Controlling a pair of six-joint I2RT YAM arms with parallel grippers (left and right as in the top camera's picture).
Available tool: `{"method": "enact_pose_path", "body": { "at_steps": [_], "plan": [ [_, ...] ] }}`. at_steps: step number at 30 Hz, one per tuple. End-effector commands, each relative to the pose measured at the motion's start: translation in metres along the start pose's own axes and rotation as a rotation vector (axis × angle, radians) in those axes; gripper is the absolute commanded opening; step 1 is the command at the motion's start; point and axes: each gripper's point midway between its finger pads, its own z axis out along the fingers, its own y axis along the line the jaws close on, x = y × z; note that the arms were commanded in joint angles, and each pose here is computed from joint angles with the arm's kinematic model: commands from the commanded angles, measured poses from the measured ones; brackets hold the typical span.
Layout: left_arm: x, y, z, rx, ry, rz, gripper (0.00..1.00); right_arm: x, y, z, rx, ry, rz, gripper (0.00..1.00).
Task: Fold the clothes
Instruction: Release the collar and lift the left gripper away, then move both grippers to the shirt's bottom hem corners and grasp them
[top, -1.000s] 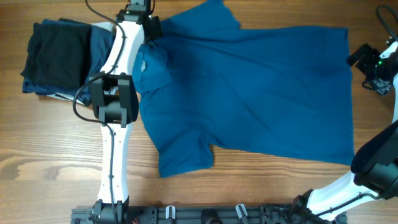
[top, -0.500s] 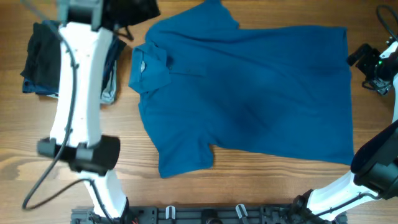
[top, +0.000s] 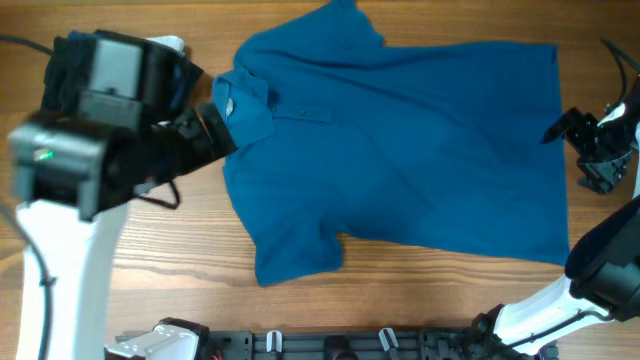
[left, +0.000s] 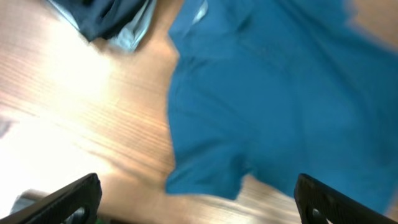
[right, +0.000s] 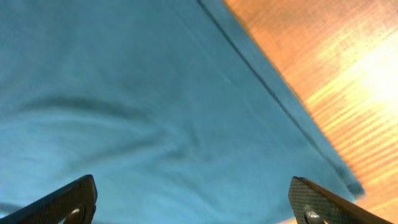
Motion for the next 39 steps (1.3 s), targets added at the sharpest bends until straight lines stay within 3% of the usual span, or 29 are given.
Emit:
{"method": "enact_pose_path", "body": {
  "at_steps": [1,3,5,8,11,15,18,19,26,29,33,36,39],
  "plan": [
    [0.020,0.013,0.069,-0.098,0.072,-0.038,1.00,0.014,-0.028,-0.035,0.137,-0.073,0.117,1.00],
    [0.031,0.009,0.111,-0.086,0.117,-0.037,1.00,0.028,-0.047,-0.062,0.202,-0.158,0.174,0.99],
    [0.045,0.007,0.151,-0.080,0.159,-0.037,1.00,0.051,-0.045,-0.082,0.127,-0.233,0.170,0.88],
    [0.054,0.011,0.183,-0.103,0.186,-0.034,1.00,0.078,-0.049,-0.087,0.080,-0.284,0.162,0.82],
    [0.054,0.010,0.189,-0.103,0.186,-0.034,1.00,0.099,-0.070,-0.055,0.102,-0.232,0.253,0.81],
    [0.052,0.009,0.189,-0.097,0.179,-0.027,1.00,0.098,-0.087,-0.008,0.069,-0.195,0.363,0.78],
    [0.052,0.009,0.189,-0.097,0.179,-0.027,1.00,0.099,-0.113,0.018,0.095,-0.172,0.446,0.69],
    [0.050,0.007,0.190,-0.090,0.169,-0.023,1.00,0.100,-0.119,0.032,0.107,-0.159,0.426,0.64],
    [0.043,0.001,0.191,-0.063,0.140,-0.017,1.00,0.090,-0.123,0.077,0.117,-0.116,0.382,0.55],
    [0.043,0.001,0.191,-0.062,0.140,-0.017,1.00,0.089,-0.126,0.090,0.133,-0.089,0.362,0.61],
    [0.042,0.001,0.191,-0.062,0.139,-0.017,1.00,0.094,-0.128,0.105,0.145,-0.035,0.347,0.62],
    [0.042,0.001,0.191,-0.062,0.139,-0.017,1.00,0.097,-0.130,0.109,0.156,-0.017,0.352,0.75],
    [0.043,0.001,0.191,-0.063,0.140,-0.016,1.00,0.098,-0.137,0.108,0.188,-0.019,0.381,0.78]
  ]
}}
